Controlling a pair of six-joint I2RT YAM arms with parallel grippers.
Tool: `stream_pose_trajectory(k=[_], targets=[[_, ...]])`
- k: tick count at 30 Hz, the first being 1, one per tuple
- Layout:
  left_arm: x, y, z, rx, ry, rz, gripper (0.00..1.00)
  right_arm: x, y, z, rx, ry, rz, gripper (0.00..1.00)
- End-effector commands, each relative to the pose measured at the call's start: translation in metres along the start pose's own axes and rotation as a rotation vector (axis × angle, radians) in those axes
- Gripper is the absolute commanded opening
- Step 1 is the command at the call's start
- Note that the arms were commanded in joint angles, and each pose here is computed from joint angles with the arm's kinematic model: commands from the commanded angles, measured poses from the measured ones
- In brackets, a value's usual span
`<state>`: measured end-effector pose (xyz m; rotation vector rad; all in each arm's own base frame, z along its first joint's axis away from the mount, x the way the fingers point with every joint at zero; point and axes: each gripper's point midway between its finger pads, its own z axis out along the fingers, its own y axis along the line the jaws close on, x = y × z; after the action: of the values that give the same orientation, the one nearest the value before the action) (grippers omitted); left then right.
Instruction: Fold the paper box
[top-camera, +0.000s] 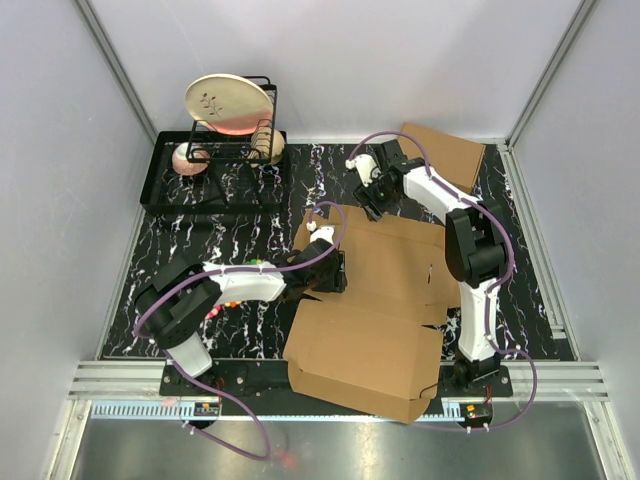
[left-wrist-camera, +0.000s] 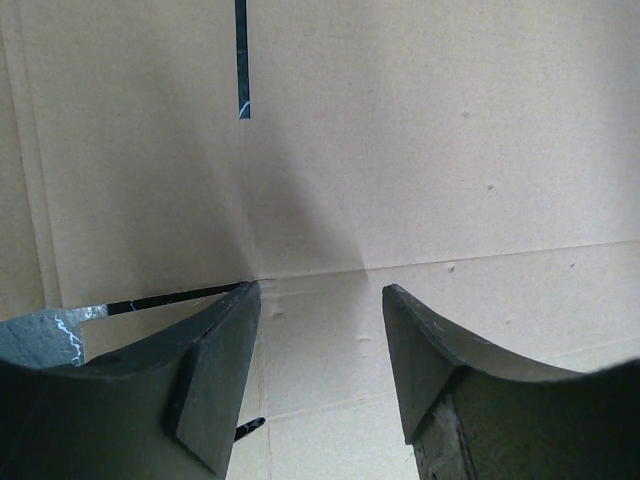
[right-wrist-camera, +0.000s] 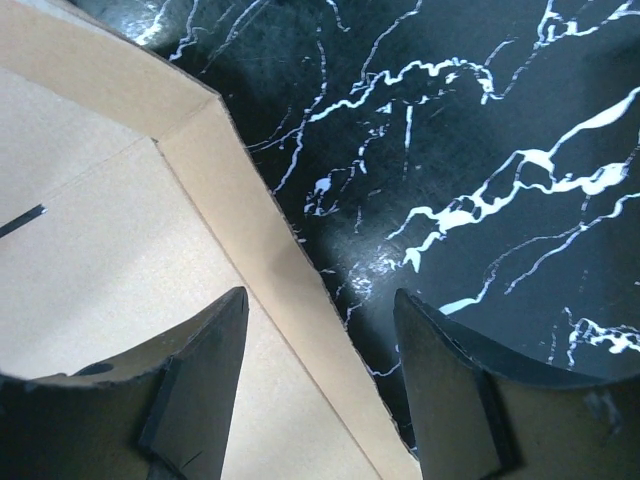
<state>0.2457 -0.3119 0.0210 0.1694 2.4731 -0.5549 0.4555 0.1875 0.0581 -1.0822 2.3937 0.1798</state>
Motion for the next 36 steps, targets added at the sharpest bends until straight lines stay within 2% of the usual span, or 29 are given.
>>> stream_pose_trajectory(k=[1,8,14,21,22,30,33,36], targets=[[0.082,0.079,-0.002,-0.256,0.259,0.069,0.60,0.010,0.021,0.007,-0.103,0.021,0.030,0.67],[0.081,0.078,-0.002,-0.252,0.255,0.066,0.60,0.029,0.038,0.018,-0.175,0.074,0.070,0.65],[0.080,0.076,0.000,-0.247,0.257,0.068,0.60,0.035,0.042,0.012,-0.171,0.095,0.100,0.58],[0.075,0.073,-0.001,-0.243,0.244,0.064,0.60,0.047,0.039,-0.008,-0.108,0.103,0.094,0.32],[0.074,0.072,-0.001,-0.244,0.243,0.064,0.60,0.048,0.040,-0.013,-0.103,0.099,0.096,0.26],[0.058,0.067,-0.007,-0.249,0.197,0.063,0.60,0.057,0.067,-0.041,-0.078,0.102,0.107,0.15],[0.047,0.062,-0.010,-0.244,0.166,0.056,0.60,0.057,0.074,-0.049,-0.038,0.090,0.139,0.03],[0.032,0.054,-0.018,-0.233,0.132,0.050,0.60,0.060,0.069,-0.054,0.046,0.099,0.175,0.00]])
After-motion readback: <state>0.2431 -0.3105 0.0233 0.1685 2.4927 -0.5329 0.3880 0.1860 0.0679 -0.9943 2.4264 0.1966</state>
